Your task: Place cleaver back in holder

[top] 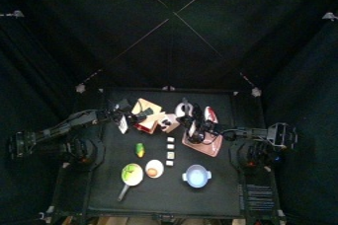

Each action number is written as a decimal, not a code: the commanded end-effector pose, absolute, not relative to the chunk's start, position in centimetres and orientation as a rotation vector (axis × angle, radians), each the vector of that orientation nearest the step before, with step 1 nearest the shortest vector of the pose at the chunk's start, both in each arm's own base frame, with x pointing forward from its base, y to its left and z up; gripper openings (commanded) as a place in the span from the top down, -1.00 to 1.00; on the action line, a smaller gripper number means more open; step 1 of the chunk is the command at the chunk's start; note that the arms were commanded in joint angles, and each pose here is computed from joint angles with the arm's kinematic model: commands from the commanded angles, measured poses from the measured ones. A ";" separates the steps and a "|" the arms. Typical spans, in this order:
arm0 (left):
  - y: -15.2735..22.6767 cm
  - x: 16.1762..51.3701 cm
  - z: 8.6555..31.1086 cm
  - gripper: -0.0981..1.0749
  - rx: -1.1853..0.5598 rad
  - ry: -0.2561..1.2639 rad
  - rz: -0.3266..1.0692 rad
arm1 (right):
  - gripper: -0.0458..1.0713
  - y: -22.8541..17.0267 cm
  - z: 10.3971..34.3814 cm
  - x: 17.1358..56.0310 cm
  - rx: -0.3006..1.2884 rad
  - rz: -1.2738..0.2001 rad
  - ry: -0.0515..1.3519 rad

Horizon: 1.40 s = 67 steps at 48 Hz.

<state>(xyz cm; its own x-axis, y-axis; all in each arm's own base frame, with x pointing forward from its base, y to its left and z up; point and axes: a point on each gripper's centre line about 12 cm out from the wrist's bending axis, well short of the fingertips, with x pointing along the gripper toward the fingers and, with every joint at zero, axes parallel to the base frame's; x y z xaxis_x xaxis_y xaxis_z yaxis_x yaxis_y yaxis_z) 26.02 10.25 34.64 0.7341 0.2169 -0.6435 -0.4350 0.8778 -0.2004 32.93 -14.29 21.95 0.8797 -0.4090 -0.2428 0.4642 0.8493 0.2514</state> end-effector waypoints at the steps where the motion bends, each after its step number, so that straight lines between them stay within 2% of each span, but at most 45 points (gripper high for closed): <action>1: 10.8 26.2 35.7 0.13 -0.324 0.662 0.389 | 0.35 -15.0 22.8 33.4 0.315 -0.476 0.149; 15: 11.2 27.0 33.3 0.13 -0.370 0.746 0.409 | 0.37 -15.5 21.5 34.8 0.314 -0.476 0.189; 43: 11.6 28.2 30.0 0.13 -0.389 0.852 0.409 | 0.37 -15.9 20.7 35.3 0.317 -0.481 0.208; 57: 12.0 28.7 29.2 0.13 -0.389 0.876 0.412 | 0.37 -16.0 20.3 35.4 0.319 -0.484 0.217; 67: 12.1 28.9 29.5 0.13 -0.386 0.862 0.414 | 0.37 -16.1 20.2 35.5 0.320 -0.484 0.220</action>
